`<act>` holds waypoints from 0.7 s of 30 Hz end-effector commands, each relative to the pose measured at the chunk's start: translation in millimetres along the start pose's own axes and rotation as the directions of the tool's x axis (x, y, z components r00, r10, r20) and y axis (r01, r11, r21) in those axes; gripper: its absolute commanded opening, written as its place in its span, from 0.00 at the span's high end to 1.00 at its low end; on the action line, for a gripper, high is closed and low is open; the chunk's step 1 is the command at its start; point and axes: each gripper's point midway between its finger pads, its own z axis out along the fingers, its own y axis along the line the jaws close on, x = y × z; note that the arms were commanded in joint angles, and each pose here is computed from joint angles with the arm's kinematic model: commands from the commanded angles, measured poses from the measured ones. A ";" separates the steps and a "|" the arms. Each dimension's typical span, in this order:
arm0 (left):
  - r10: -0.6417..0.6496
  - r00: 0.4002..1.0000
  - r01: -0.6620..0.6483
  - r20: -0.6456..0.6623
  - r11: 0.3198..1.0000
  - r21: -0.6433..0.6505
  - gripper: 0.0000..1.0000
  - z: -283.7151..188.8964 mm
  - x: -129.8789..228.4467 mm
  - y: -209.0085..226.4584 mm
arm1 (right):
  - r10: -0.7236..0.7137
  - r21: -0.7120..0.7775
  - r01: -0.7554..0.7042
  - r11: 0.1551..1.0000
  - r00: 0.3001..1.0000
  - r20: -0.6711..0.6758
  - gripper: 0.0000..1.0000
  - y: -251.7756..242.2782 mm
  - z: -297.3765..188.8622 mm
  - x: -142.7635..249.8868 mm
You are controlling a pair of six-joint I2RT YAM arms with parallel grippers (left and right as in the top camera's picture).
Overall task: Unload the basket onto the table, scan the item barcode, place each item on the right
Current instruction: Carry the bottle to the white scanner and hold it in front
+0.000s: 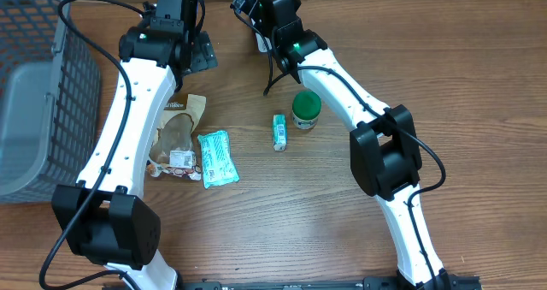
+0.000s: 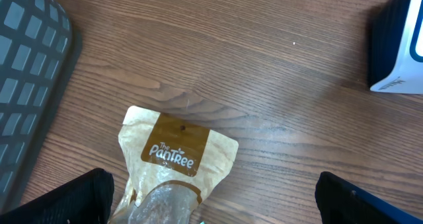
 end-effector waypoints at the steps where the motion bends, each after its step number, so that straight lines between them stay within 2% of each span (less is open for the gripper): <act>1: 0.004 0.999 -0.004 0.034 1.000 -0.001 0.01 -9.1 -8.1 0.9 | 0.027 0.104 -0.030 0.994 0.999 0.024 0.70 -31.2 -9.8 -15.8; 4: 0.004 0.999 -0.004 0.034 1.000 -0.001 0.00 -9.2 -8.2 1.0 | 0.066 0.240 -0.067 0.968 0.998 0.014 0.71 -59.4 -24.8 -26.6; 7: 0.004 0.999 -0.004 0.034 1.000 -0.001 0.00 -9.3 -8.1 0.9 | 0.083 0.272 -0.090 0.958 0.996 0.038 0.72 -73.5 -41.5 -41.5; 9: 0.004 0.999 -0.004 0.034 1.000 -0.001 0.00 -9.1 -8.1 0.9 | 0.161 0.282 -0.178 0.943 0.983 0.083 0.68 -89.2 -59.0 -54.3; 10: 0.004 0.999 -0.004 0.034 1.000 -0.001 0.00 -9.2 -8.2 1.0 | 0.242 0.284 -0.269 0.920 0.962 0.127 0.65 -106.0 -76.4 -63.8; 13: 0.004 0.999 -0.004 0.034 1.000 -0.001 0.00 -9.1 -8.1 1.0 | 0.375 0.264 -0.409 0.874 0.911 0.169 0.62 -131.5 -108.4 -71.9; 17: 0.004 0.999 -0.004 0.034 1.000 -0.001 0.00 -9.1 -8.1 0.9 | 0.548 0.242 -0.563 0.790 0.826 0.132 0.62 -168.9 -155.9 -51.3; 21: 0.004 0.999 -0.004 0.034 1.000 -0.001 0.00 -9.2 -8.2 1.0 | 0.706 0.252 -0.684 0.685 0.708 0.003 0.63 -190.5 -198.7 1.6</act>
